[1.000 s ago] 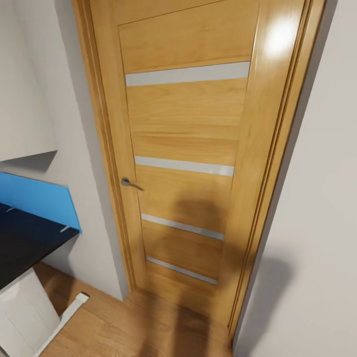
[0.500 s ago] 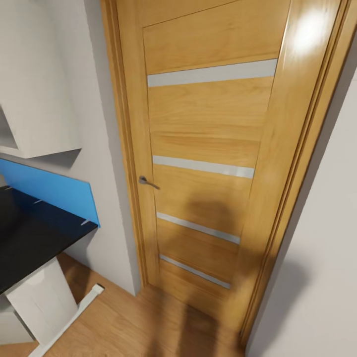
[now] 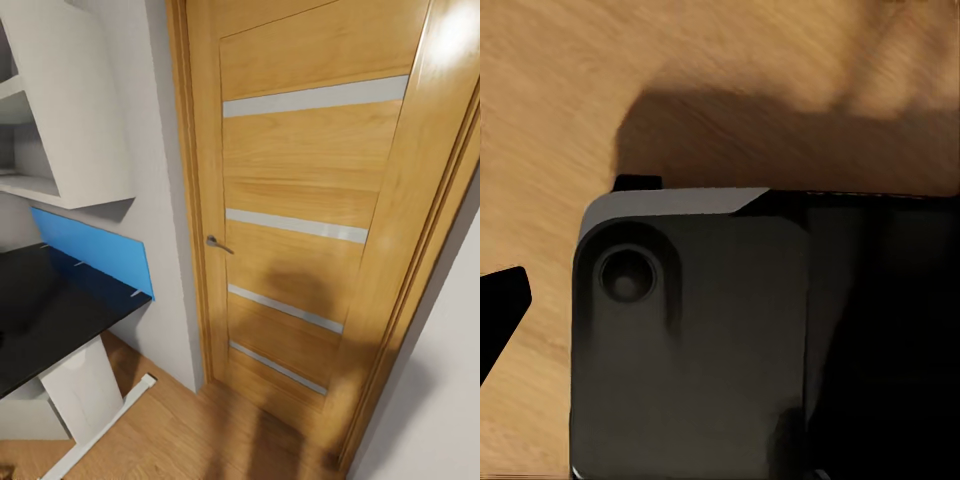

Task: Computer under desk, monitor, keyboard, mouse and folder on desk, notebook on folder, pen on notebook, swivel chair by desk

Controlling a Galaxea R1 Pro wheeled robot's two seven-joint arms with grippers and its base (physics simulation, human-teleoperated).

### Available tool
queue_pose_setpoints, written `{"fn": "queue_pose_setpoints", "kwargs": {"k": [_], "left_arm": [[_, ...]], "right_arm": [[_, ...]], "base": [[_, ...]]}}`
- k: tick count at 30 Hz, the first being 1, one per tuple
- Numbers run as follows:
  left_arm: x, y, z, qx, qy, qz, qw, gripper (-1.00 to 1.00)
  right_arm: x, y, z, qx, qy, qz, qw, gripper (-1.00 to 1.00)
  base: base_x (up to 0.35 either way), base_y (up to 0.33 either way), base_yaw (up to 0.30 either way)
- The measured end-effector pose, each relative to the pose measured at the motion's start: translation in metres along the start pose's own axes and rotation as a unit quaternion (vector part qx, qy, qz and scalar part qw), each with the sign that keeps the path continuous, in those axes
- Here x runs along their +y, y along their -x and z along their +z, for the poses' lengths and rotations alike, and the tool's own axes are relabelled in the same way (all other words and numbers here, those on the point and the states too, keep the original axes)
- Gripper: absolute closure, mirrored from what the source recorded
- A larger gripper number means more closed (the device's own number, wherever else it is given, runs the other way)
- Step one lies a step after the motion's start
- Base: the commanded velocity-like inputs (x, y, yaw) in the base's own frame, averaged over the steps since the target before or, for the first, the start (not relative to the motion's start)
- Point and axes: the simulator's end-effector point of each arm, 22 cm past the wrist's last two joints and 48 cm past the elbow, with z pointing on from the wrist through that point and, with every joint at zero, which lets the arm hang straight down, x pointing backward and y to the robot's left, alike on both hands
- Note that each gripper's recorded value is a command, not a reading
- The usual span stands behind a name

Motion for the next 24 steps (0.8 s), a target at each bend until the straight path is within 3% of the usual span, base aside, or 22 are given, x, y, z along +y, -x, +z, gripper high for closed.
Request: {"fn": "queue_pose_setpoints", "kwargs": {"k": [5,15,24], "left_arm": [[0.000,0.000,0.000,0.000,0.001,-0.014,0.9999,-1.00],[0.000,0.002,0.000,-0.005,0.001,-0.017,0.9998,-1.00],[0.001,0.030,-0.002,-0.069,0.003,-0.020,0.9974,-1.00]], "right_arm": [[0.000,0.001,0.000,-0.002,0.000,0.000,1.0000,-1.00],[-0.001,0.001,0.000,-0.002,-0.001,0.000,1.0000,-1.00],[-0.002,0.001,0.000,-0.002,-0.002,0.000,1.0000,-1.00]], "base": [[0.000,0.000,0.190],[0.000,0.000,0.194],[0.000,0.000,0.247]]}}
